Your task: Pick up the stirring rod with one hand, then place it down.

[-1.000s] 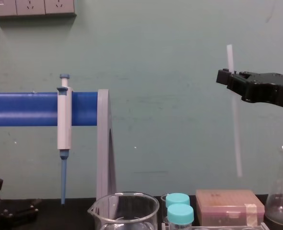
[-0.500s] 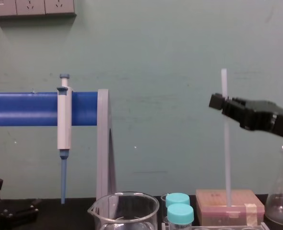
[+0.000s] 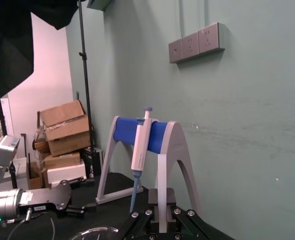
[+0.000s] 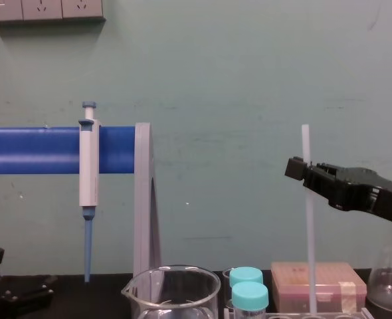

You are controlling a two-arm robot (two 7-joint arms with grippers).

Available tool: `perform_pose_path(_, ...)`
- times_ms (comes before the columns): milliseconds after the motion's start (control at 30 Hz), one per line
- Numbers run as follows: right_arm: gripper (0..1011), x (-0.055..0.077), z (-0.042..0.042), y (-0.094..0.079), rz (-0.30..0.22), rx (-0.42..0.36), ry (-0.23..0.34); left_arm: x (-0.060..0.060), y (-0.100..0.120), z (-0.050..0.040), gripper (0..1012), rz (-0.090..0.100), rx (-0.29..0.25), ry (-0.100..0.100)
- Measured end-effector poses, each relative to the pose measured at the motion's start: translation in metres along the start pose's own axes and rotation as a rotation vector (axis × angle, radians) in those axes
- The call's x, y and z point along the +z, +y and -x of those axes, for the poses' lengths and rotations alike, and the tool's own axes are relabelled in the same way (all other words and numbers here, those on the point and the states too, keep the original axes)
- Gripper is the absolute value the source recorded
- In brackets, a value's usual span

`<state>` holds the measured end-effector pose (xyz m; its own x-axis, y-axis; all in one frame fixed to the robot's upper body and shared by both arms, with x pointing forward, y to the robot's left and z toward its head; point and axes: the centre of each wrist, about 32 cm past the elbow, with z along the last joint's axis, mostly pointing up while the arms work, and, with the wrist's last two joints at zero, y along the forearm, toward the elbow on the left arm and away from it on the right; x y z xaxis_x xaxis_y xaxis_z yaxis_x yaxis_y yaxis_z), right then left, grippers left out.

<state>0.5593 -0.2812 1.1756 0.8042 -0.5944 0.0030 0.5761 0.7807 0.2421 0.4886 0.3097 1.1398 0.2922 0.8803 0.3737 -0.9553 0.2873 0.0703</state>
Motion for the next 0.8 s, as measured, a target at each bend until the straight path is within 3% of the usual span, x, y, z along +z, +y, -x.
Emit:
perform_pose_path(467,79,-0.019,0.0016,-0.003,0.029,-0.043,0.032,0.0,0.0,0.0,1000,0.0,0.0,0.0)
perform_pose_path(800,79,-0.034,0.0023,-0.002,0.012,-0.06,0.052,0.0,0.0,0.0,1000,0.0,0.0,0.0)
